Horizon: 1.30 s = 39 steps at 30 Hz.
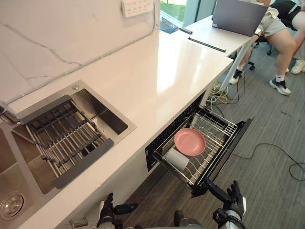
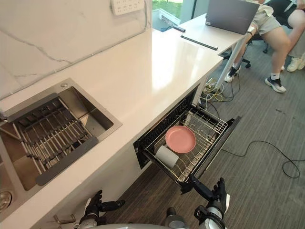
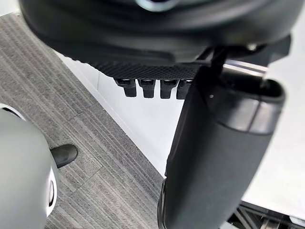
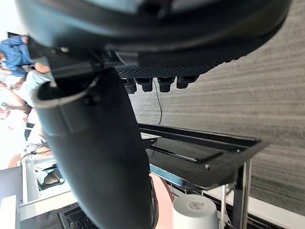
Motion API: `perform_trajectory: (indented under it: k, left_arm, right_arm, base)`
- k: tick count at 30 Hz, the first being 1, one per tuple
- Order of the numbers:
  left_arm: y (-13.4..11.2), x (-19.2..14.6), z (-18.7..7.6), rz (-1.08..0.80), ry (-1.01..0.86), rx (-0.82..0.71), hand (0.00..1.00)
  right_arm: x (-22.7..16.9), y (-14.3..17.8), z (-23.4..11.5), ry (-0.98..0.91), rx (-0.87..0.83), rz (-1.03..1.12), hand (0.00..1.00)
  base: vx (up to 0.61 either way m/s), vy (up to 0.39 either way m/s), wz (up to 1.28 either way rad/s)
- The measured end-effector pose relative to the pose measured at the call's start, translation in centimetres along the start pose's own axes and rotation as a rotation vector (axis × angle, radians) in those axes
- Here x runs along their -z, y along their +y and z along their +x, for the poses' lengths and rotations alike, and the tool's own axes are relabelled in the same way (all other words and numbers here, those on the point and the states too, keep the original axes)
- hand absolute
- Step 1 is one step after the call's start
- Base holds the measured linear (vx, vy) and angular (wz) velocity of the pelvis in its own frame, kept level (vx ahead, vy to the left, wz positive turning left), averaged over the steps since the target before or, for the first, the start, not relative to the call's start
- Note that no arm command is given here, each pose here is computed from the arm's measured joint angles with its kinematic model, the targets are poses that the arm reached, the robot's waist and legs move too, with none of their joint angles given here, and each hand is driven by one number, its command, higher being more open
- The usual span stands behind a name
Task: Walk over to the sink, pick up the cup, carry it to the dishwasher, place the cup inside the dishwasher, then close the dishwasher door
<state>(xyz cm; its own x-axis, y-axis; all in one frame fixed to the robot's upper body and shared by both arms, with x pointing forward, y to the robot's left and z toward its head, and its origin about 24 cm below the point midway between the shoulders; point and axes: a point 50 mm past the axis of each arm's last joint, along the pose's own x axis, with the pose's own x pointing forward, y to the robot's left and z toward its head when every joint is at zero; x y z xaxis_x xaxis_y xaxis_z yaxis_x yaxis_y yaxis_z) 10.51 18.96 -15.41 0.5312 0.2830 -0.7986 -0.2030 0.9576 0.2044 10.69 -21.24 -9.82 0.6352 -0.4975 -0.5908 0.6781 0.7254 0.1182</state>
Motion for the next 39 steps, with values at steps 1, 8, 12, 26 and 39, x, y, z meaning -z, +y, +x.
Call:
perform_trajectory:
  k: [1,8,12,26,39]
  left_arm:
    - [0.1,0.3,-0.1,0.001,0.007,-0.002,1.0]
    - [0.3,0.4,-0.1,0.001,0.01,-0.001,1.0]
    - [0.4,0.3,-0.1,0.004,0.004,0.0,1.0]
    - [0.5,-0.1,0.1,0.081,-0.018,0.026,1.0]
    - [0.3,-2.3,0.7,0.082,-0.094,0.03,1.0]
  right_arm:
    - [0.2,0.3,0.0,0.008,-0.022,-0.007,1.0]
    - [0.1,2.6,0.3,0.006,-0.136,-0.039,1.0]
    - [-0.2,2.2,0.5,-0.004,-0.142,-0.073,1.0]
    - [-1.2,4.3,1.0,-0.047,-0.29,-0.306,1.0]
    - [-8.0,16.1,1.5,-0.314,-0.646,-0.39,1.0]
  base:
    - [-0.06,-0.037,0.15]
    - [-0.06,-0.033,0.15]
    - [-0.01,-0.018,0.09]
    - [-0.02,-0.026,0.17]
    - [-0.05,-0.02,0.15]
